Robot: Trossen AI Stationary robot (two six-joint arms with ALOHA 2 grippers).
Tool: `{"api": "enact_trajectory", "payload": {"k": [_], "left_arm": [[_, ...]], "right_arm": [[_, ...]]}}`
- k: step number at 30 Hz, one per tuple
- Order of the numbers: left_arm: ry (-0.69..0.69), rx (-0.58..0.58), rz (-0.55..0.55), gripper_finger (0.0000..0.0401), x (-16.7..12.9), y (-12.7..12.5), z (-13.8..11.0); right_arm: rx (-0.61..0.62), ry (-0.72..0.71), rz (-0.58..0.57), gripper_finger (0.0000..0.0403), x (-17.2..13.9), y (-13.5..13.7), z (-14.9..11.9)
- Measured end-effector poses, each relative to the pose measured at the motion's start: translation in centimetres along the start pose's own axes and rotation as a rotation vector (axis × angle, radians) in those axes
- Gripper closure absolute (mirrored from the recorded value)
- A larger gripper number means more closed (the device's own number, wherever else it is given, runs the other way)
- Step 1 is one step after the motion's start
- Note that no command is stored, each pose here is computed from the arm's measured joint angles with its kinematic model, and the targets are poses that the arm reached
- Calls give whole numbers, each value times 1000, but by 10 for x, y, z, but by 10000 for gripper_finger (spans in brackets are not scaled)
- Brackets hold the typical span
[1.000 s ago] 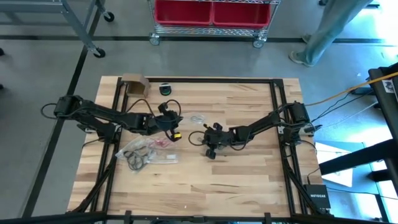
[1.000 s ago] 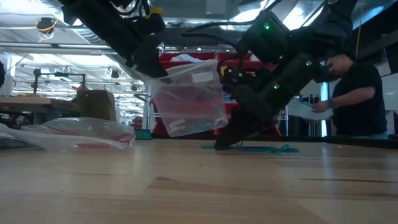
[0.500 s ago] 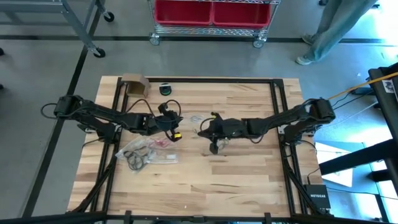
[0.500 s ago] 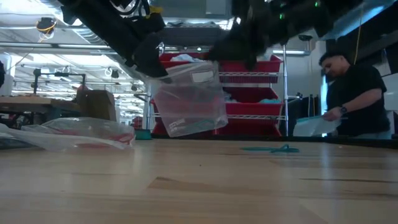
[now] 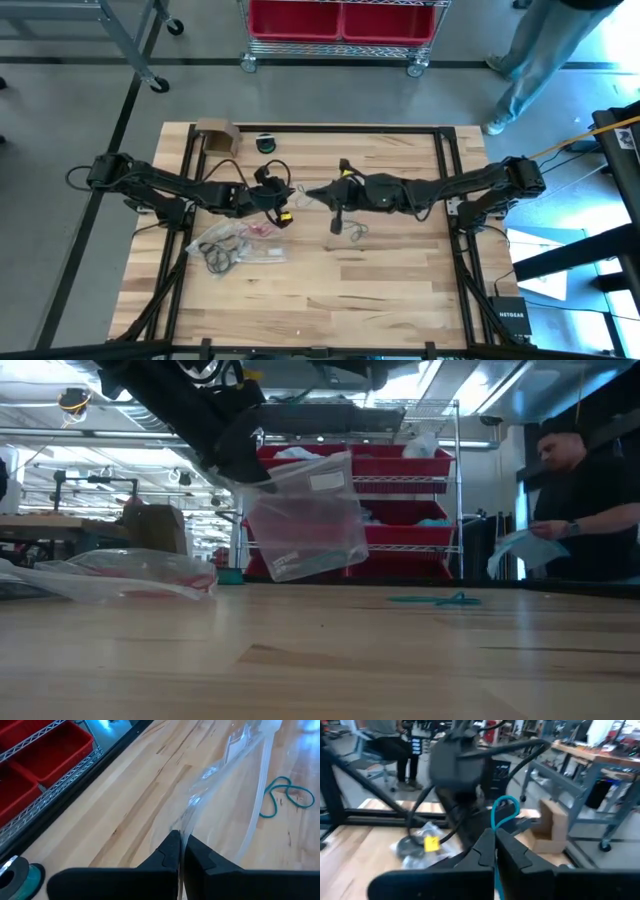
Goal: Sort rubber bands
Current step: Put the blue rubber band into the transparent zip bag
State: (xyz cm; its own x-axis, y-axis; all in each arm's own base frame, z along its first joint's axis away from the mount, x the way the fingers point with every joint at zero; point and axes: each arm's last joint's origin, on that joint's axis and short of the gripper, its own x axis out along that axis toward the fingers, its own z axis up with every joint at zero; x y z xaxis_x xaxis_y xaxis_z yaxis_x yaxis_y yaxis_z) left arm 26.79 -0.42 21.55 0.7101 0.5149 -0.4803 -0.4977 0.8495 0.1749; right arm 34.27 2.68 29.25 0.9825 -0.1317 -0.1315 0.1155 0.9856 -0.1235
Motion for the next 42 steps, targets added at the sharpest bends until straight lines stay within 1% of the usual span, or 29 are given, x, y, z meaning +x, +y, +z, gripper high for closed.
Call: {"api": "enact_trajectory", "payload": {"k": [4,7,10,13,15,19,22,27,30,34,36,42], "left_arm": [[-8,-59,-3,401,0,0,1],[-17,-143,-6,401,0,0,2],[-22,-183,-7,401,0,0,3],[-21,-184,-7,401,0,0,2],[-20,-186,-6,401,0,0,2],[-22,-198,-7,401,0,0,3],[-27,-221,-9,401,0,0,3],[-27,-225,-10,401,0,0,3],[-23,-220,-13,401,0,-1,3],[-19,-220,-13,401,0,-1,2],[-19,-220,-13,401,0,-1,2],[-18,-220,-13,401,0,-1,2]], "right_arm": [[-13,-12,-26,398,3,-12,5],[-3,10,-35,398,8,-20,-1],[3,11,-41,398,14,-24,-7],[3,2,-47,398,22,-25,-13],[-2,-4,-26,398,27,-23,-17],[0,-29,-26,398,31,-22,-19],[-6,1,-26,398,35,-21,-26],[-12,32,-37,398,41,-20,-36],[-11,27,-43,398,41,-21,-36],[-1,-37,-68,398,41,-22,-29],[-17,-47,-77,398,41,-26,-26],[-34,45,-77,398,42,-29,-35]]}}
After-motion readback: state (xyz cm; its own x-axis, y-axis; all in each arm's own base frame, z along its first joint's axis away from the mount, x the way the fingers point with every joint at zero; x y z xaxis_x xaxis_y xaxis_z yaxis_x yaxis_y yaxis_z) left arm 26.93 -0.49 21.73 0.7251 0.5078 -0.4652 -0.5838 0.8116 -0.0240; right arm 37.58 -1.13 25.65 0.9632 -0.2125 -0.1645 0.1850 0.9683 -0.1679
